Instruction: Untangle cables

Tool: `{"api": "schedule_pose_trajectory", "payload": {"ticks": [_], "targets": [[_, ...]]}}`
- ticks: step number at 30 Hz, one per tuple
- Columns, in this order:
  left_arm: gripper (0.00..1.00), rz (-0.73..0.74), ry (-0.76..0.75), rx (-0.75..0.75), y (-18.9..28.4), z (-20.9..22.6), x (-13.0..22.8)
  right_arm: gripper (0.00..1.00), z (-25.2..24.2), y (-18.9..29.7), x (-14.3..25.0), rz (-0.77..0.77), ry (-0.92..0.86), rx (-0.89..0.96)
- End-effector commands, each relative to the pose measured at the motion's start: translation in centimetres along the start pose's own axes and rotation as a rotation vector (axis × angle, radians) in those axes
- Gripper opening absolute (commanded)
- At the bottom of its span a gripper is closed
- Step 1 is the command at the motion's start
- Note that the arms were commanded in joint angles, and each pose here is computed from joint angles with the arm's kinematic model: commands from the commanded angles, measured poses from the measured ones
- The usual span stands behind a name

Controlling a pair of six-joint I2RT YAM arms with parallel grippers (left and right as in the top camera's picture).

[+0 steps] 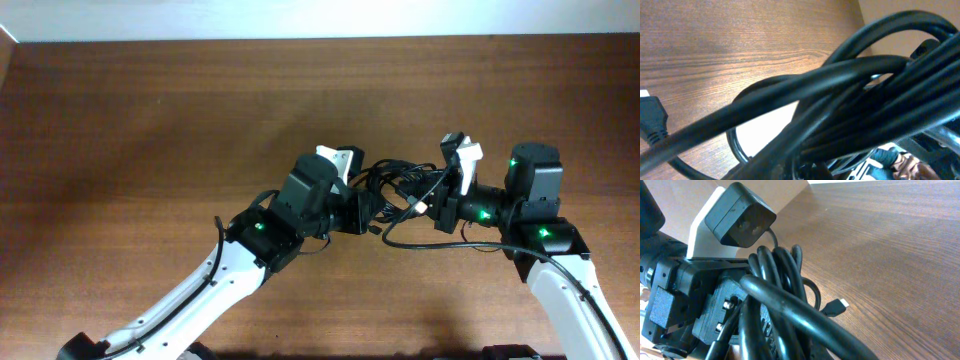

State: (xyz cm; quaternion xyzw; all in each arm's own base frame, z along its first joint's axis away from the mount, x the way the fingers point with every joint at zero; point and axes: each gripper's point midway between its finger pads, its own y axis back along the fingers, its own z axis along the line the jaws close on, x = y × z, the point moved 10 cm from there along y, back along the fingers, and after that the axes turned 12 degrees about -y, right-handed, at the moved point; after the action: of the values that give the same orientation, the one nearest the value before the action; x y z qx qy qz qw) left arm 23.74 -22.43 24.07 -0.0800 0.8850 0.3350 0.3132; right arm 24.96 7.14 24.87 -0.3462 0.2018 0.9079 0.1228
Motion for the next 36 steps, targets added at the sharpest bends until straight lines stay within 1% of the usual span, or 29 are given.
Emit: {"api": "schedule_pose_trajectory", "payload": {"ticks": [1,5,11,15,20,23,24,29,30,32,33,34,36], "targets": [[0.0,0.029,-0.018,0.045,-0.1,-0.6,0.3,0.04,0.3,0.1,-0.2,-0.005,0.02,-0.018],[0.0,0.032,-0.017,0.044,-0.1,-0.6,0.3,0.04,0.3,0.1,-0.2,-0.005,0.02,-0.018],[0.09,0.057,-0.005,0.031,-0.1,-0.4,0.7,0.04,0.3,0.1,-0.2,-0.005,0.02,-0.018],[0.09,0.068,-0.001,0.025,0.0,-0.4,0.9,0.04,0.3,0.1,-0.2,-0.005,0.021,-0.017],[0.2,0.03,-0.024,0.044,1.2,-1.1,0.4,0.04,0.1,0.1,-0.1,-0.004,0.015,0.006],[0.23,0.007,-0.043,0.048,1.8,-1.4,0.2,0.04,0.1,0.1,-0.1,-0.003,0.014,0.005],[0.23,0.007,-0.062,0.048,1.8,-1.4,0.2,0.04,0.1,0.1,-0.1,-0.003,0.014,0.005],[0.21,0.019,-0.058,0.041,1.8,-1.3,0.4,0.04,0.1,0.1,-0.1,-0.003,0.014,0.005],[0.17,0.019,-0.058,0.041,1.8,-1.3,0.4,0.04,0.1,0.1,-0.1,-0.003,0.014,0.005],[0.05,0.019,-0.058,0.041,1.8,-1.3,0.4,0.04,0.1,0.1,-0.1,-0.003,0.014,0.005],[0.02,0.019,-0.058,0.041,1.8,-1.3,0.4,0.04,0.1,0.1,-0.1,-0.003,0.014,0.005],[0.0,0.018,-0.058,0.04,1.8,-1.3,0.4,0.04,0.1,0.1,-0.1,-0.003,0.014,0.005],[0.0,0.013,-0.058,0.028,1.8,-1.2,0.3,0.04,0.1,0.1,-0.1,-0.003,0.014,0.005]]}}
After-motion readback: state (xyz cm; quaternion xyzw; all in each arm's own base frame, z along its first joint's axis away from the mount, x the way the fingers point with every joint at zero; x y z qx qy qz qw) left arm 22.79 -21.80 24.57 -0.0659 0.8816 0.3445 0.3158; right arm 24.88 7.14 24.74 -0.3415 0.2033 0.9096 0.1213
